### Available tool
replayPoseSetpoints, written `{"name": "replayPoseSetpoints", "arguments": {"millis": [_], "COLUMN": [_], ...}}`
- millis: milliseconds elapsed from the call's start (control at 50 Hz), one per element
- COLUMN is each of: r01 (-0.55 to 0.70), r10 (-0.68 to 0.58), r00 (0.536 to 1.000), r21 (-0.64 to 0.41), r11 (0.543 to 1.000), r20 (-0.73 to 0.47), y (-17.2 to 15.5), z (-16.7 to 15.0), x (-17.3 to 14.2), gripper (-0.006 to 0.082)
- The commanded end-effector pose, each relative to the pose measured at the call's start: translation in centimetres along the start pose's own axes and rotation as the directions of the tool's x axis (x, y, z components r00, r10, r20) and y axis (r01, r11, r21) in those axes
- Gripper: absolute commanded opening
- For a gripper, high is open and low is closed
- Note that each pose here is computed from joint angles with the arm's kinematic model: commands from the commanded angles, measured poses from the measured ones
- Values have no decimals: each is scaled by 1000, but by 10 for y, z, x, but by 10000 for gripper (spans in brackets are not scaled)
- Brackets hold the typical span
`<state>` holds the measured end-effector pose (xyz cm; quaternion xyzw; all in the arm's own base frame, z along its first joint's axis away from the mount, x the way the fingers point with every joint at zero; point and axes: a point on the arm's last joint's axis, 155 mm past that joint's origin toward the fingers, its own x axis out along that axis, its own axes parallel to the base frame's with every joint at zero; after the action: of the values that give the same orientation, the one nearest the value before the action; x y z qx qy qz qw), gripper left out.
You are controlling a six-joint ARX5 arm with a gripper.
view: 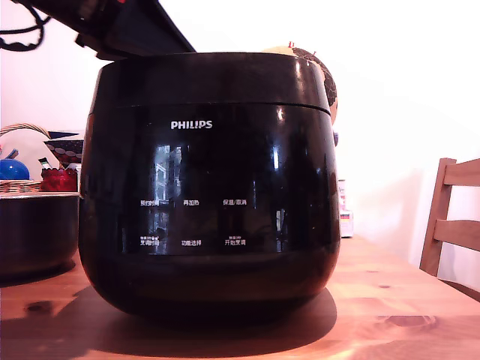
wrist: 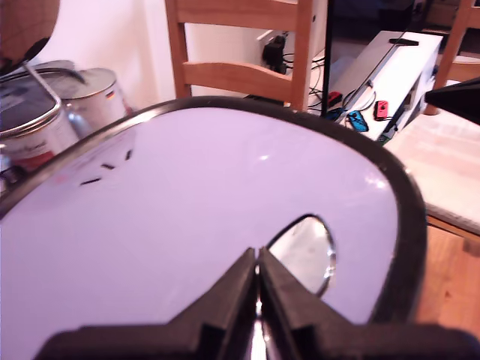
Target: Open the rice cooker by pressing the large metal button on the top of its lid with medium force
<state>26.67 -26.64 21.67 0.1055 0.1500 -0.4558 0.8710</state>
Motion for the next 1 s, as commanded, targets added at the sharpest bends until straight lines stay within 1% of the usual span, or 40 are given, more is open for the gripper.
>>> {"name": "replayPoseSetpoints", "arguments": {"millis": [0, 400, 600, 800, 980], "r01": [-39, -124, -205, -334, -468], "r10": [39, 124, 204, 332, 468], "r00": [999, 988, 969, 925, 859], "r21": [-17, -8, -5, -24, -54], "r11": [999, 992, 979, 942, 882], "r20": [-19, 90, 143, 185, 210], "y": [13, 32, 45, 70, 97], "z": [-9, 21, 36, 47, 53], "x": [-3, -37, -57, -84, -113], "gripper": [-21, -21, -20, -20, -21]}}
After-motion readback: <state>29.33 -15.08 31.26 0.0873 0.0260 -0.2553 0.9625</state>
